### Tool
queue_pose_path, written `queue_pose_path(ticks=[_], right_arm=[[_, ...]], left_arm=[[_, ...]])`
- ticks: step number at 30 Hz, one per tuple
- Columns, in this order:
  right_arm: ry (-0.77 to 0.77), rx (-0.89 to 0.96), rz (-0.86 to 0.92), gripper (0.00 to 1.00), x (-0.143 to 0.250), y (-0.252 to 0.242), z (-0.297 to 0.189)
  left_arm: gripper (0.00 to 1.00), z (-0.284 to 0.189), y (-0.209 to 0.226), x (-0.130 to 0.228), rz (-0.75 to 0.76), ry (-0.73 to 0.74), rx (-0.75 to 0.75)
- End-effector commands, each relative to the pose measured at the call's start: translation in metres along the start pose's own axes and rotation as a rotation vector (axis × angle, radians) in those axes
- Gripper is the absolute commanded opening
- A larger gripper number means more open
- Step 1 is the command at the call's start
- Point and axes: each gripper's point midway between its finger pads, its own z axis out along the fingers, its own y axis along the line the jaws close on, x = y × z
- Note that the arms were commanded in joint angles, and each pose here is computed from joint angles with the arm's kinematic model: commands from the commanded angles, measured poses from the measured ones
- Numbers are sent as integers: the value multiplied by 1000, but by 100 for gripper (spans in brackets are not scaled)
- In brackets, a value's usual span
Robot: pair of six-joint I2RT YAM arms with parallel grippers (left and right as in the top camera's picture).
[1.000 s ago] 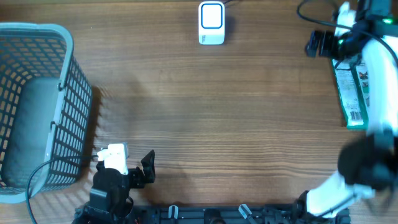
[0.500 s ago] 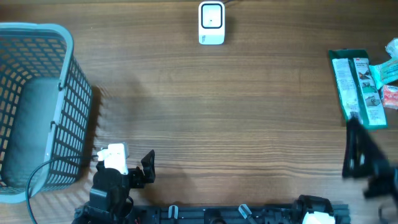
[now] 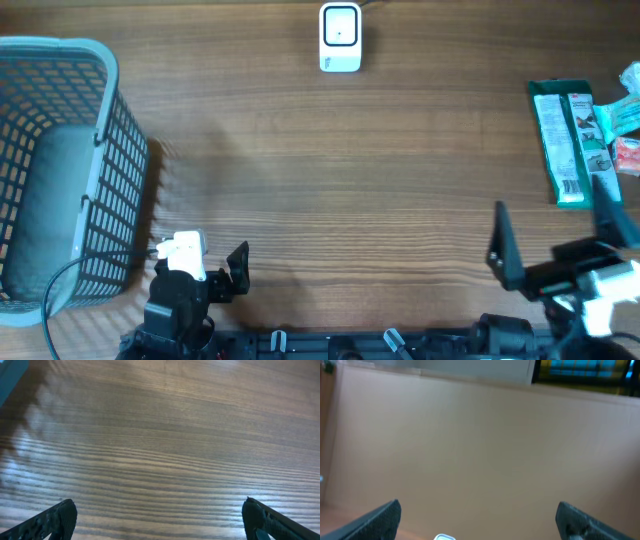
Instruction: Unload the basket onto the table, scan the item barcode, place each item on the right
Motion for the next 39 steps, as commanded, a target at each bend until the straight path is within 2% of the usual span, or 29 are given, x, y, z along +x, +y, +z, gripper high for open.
queue_pose_path(ticks=[1,3,7,10,13,16,30,33,35,39], right_arm=[[34,77,212,100,68,-9,-7],[96,116,256,100,113,-15,-7],[161,189,278,100,172,-24,-13],[204,200,305,100,200,-22,-19],[311,325,395,100,233,-35,-32],[400,338,415,100,253,-31,-39],[412,338,416,100,256,-31,-40],[412,338,416,100,256,-31,-40],[412,338,416,100,256,-31,-40],[412,338,416,100,256,-31,-40]], left_arm=[[100,-1,-1,-1,-6,-7,7],[99,0,-1,-1,-6,-7,7],[100,0,-1,-1,-6,-7,7],[100,0,-1,-1,-6,-7,7],[100,0,-1,-1,-6,-7,7],[100,0,-1,-1,-6,-7,7],[100,0,-1,0,-7,-3,6],[100,0,-9,-26,-10,-111,37],[100,7,-9,-61,-48,-290,39],[100,17,11,-87,-77,-472,-24]])
